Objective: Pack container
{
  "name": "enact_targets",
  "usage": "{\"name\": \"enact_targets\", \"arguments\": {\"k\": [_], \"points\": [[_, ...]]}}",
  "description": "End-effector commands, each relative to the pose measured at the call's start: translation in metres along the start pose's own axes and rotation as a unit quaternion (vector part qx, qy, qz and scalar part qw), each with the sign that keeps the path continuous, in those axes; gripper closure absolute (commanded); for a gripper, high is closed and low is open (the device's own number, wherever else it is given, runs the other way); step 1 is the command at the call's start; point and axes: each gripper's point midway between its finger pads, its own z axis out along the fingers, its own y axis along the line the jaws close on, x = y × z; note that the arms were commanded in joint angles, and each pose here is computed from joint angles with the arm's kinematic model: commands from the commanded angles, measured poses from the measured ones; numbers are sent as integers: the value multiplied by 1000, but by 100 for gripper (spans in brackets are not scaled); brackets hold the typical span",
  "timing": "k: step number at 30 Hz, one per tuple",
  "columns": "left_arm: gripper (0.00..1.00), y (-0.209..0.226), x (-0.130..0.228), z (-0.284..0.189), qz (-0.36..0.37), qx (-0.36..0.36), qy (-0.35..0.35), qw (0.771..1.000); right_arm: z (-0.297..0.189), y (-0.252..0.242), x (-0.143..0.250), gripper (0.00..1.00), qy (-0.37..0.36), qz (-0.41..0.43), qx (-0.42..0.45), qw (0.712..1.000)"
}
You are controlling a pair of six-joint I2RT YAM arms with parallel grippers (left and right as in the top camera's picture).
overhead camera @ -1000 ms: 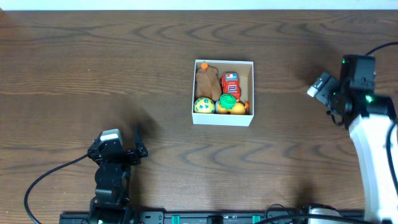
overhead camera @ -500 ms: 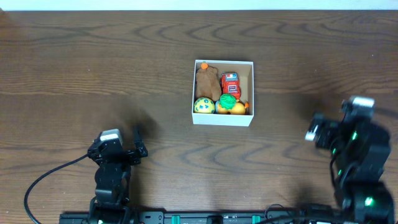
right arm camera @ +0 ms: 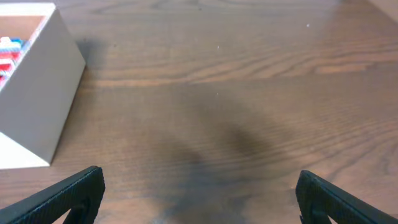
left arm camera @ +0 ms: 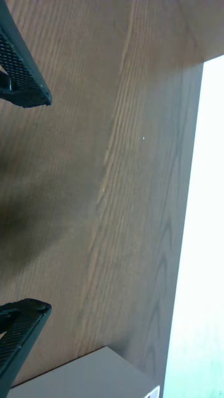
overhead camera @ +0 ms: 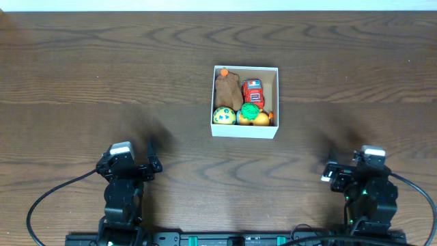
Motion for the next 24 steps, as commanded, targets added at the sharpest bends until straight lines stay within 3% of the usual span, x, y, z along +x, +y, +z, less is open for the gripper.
{"name": "enact_targets", "arguments": {"k": [1, 10, 24], "points": [[2, 3, 14, 2, -1, -5, 15, 1000, 8, 3, 14, 1, 1, -9, -8, 1000], [2, 3, 14, 2, -1, -5, 15, 1000, 8, 1, 7, 1, -54, -5, -2, 999], [2, 3, 14, 2, -1, -5, 15, 1000, 8, 1, 7, 1, -54, -5, -1, 999]]}}
